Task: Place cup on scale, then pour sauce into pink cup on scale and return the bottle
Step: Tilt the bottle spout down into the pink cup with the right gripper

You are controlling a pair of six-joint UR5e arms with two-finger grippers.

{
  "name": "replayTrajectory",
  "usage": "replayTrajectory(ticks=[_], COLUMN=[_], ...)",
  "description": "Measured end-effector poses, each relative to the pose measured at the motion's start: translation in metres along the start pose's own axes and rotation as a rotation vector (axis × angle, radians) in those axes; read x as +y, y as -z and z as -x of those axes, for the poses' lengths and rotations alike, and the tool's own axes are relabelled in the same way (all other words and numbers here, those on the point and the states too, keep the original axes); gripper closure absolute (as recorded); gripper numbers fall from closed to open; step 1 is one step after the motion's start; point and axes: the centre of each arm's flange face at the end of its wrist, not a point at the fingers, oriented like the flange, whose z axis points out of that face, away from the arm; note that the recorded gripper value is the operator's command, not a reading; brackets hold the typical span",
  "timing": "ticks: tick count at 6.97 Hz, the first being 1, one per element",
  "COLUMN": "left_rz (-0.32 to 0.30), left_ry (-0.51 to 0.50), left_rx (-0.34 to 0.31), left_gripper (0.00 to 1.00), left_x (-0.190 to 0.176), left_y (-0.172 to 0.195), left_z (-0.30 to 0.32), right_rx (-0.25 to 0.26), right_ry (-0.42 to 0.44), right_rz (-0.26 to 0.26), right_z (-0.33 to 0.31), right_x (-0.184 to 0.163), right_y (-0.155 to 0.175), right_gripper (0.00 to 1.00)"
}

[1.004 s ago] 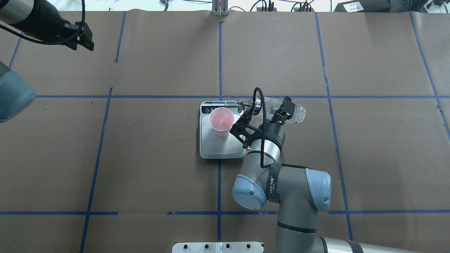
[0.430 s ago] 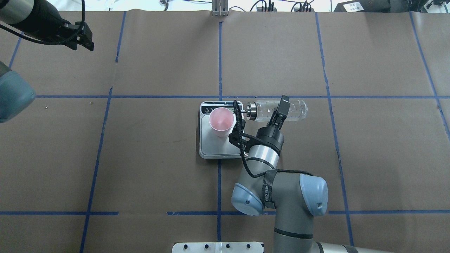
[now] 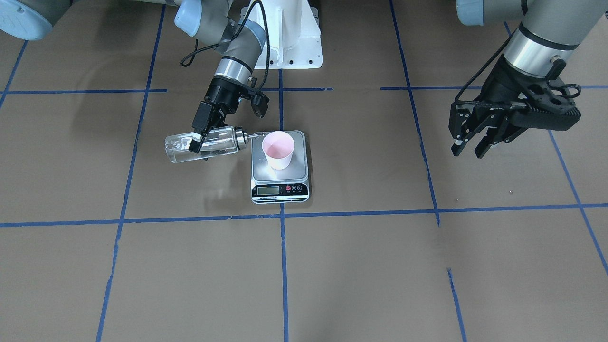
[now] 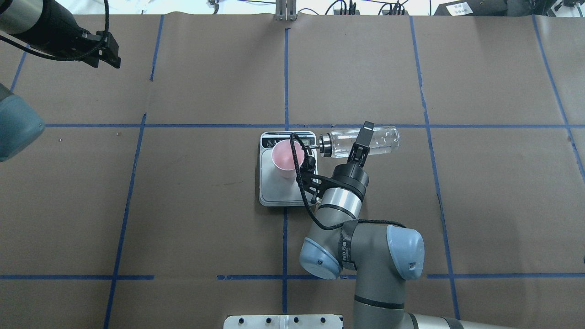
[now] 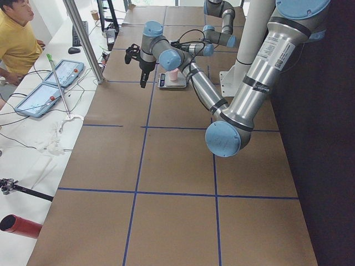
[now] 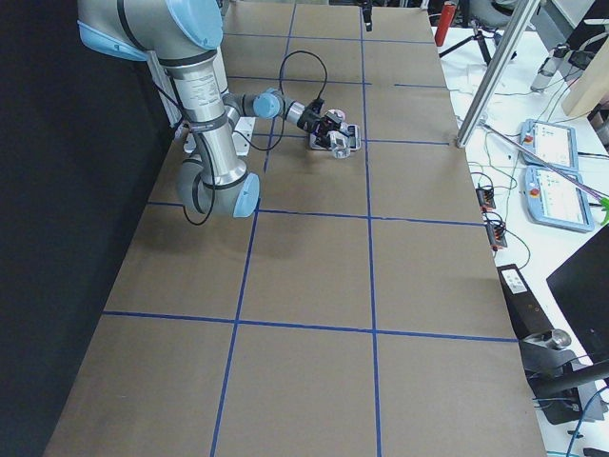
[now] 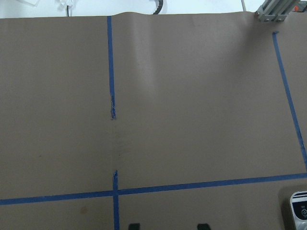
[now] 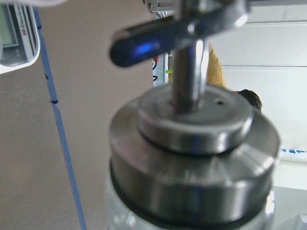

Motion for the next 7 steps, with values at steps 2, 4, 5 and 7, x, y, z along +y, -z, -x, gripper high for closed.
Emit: replayTrajectory(ticks=[2, 4, 5, 7], left_rz=[0.0, 0.0, 0.0, 0.0], left_ry=[-0.001, 0.0, -0.001, -0.001], left_rx=[0.001, 0.001, 0.001, 0.001], left_gripper=[0.49, 0.49, 0.49, 0.49], left_x=[0.0006, 0.0007, 0.0007, 0.0007], left_y=[0.0007, 0.0008, 0.0008, 0.0009], left_z=[-0.0002, -0.0002, -0.0002, -0.0002], right_rx=[0.007, 0.017, 0.029, 0.054], right_ry=[0.041, 0.091, 0.133, 0.238], right_rz=[0.005, 0.007, 0.003, -0.005], right_z=[-0.0031, -0.0041, -0.0044, -0.0072], right_x=[-0.0044, -0.0054, -0.006, -0.0077], right_y=[-0.0035, -0.0058, -0.0064, -0.0063], right_gripper=[1.0, 1.0, 1.0, 1.0])
